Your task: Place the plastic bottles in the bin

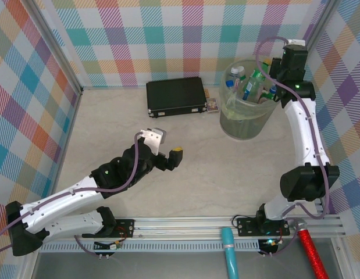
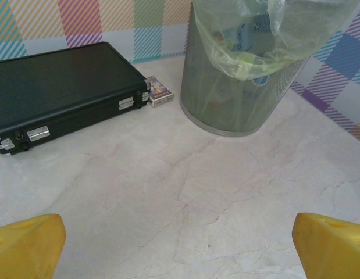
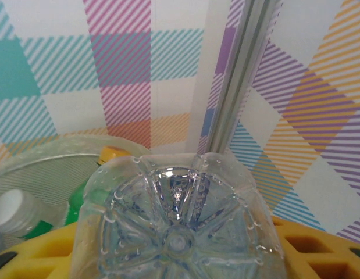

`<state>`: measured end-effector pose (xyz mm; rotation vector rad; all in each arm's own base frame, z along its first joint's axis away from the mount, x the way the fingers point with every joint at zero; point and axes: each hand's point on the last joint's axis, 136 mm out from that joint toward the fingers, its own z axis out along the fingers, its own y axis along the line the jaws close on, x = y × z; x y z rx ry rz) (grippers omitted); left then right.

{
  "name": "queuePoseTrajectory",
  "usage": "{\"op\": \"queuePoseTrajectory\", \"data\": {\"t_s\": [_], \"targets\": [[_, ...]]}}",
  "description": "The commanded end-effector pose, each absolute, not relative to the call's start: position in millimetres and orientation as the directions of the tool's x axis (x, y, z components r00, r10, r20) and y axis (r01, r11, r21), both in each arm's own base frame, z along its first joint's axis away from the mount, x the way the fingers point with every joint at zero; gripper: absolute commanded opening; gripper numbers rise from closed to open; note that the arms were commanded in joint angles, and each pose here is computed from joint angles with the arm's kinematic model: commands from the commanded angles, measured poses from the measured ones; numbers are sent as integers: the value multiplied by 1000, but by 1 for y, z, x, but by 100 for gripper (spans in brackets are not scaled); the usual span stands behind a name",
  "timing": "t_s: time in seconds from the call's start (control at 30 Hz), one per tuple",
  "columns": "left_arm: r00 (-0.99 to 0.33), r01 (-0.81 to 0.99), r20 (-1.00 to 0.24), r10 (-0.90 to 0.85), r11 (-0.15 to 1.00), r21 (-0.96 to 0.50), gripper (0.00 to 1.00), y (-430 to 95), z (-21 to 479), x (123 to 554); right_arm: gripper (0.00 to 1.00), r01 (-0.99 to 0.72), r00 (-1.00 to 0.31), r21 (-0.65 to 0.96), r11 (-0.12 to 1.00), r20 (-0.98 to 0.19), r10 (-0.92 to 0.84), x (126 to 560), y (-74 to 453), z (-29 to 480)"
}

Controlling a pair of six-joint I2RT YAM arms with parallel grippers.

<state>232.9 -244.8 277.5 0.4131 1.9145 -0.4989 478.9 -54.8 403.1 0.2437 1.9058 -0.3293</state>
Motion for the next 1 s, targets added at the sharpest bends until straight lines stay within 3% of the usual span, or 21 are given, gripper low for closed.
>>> {"op": "queuePoseTrajectory", "data": {"t_s": [0.0, 0.27, 0.5, 0.97], "targets": [[-351, 511, -936, 27, 843, -167, 100, -249, 290, 236, 49, 301, -354, -113, 947, -935, 1, 492, -55, 397], [-375, 506, -927, 24, 843, -182, 99, -249, 279, 236, 50, 266, -521, -147, 953, -854, 14, 516, -52, 324], [-383, 501, -923, 30, 846, -181, 99, -247, 275, 237, 51, 254, -606, -93, 963, -791, 83, 512, -45, 287], [-393, 490, -920, 3, 847, -206, 100, -244, 274, 239, 49, 177, -440, 67, 982, -887, 139, 487, -22, 391]]}}
